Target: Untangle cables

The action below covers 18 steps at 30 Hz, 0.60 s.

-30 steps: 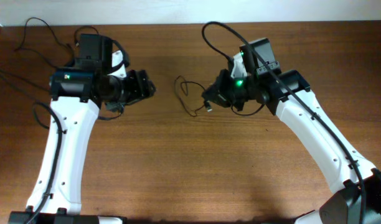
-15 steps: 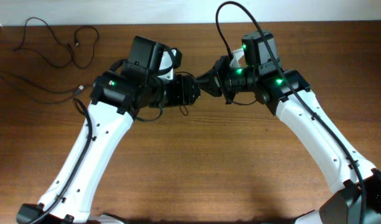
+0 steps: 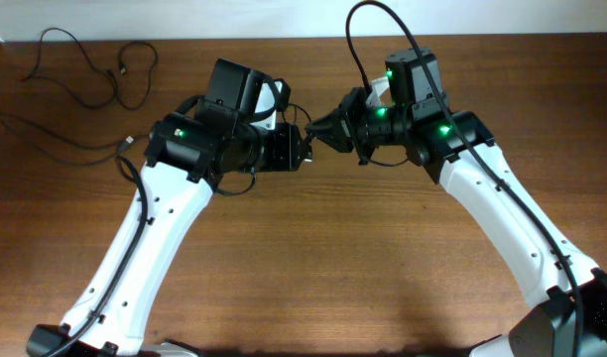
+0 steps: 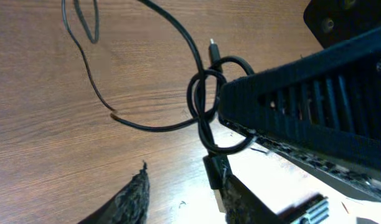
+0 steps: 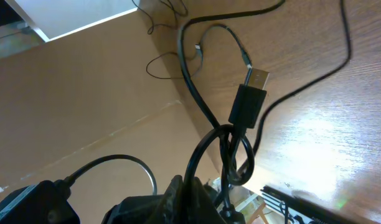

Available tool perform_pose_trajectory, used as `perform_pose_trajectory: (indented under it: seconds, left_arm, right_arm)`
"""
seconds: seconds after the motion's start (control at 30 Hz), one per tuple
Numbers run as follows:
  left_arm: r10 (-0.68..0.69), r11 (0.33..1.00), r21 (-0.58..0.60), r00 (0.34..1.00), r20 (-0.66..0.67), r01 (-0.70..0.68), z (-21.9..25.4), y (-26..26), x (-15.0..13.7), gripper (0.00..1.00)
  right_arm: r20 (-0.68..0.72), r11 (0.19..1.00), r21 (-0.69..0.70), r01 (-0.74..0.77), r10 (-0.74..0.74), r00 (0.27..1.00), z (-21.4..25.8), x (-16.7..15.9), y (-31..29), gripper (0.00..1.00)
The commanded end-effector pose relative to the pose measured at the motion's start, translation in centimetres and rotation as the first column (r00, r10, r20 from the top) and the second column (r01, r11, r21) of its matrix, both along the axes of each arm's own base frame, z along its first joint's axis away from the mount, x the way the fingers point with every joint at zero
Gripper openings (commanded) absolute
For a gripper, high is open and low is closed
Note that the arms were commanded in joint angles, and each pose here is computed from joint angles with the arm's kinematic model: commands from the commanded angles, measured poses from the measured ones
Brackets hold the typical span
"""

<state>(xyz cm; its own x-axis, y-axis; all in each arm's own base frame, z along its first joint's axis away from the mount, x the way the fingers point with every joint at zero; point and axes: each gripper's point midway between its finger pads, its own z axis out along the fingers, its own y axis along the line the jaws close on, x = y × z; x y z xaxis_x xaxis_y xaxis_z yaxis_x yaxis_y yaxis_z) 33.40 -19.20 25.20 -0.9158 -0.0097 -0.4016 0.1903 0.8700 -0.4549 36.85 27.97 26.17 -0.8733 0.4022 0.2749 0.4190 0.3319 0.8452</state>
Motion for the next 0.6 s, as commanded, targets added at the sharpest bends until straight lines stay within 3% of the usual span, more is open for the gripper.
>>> perform_pose_trajectory:
  seconds: [0.0, 0.1, 0.2, 0.47, 0.57]
  left_arm:
    - [-0.053, 0.997, -0.053, 0.999, -0.005, 0.053, 0.7, -1.1, -0.7, 0.35]
    - [-0.092, 0.99, -0.105, 0.996, -0.02, 0.09, 1.1, -2.0, -1.3, 0.31]
    - [-0.136, 0.985, -0.104, 0.991, 0.006, 0.136, 1.3, -2.2, -1.4, 0.42]
    - [-0.065, 0.993, -0.1, 0.993, -0.102, 0.055, -1.5, -2.5, -0.1, 0.23]
    - [-0.066, 0.992, -0.111, 0.996, -0.067, 0.058, -1.2, -2.8, 0.7, 0.15]
  right_arm:
    - [0.019, 1.0, 0.024, -0.014, 0.013, 1.0, 1.3, -0.5, 0.2, 0.04]
    - [0.019, 1.0, 0.024, -0.013, 0.013, 1.0, 1.3, -0.5, 0.2, 0.04]
    - [0.02, 1.0, 0.024, -0.013, 0.013, 1.0, 1.3, -0.5, 0.2, 0.04]
    - [0.02, 0.999, 0.039, -0.027, 0.026, 0.999, 1.6, -0.7, 0.3, 0.04]
    - [0.026, 0.999, 0.036, -0.03, 0.029, 0.999, 1.5, -0.7, 0.3, 0.04]
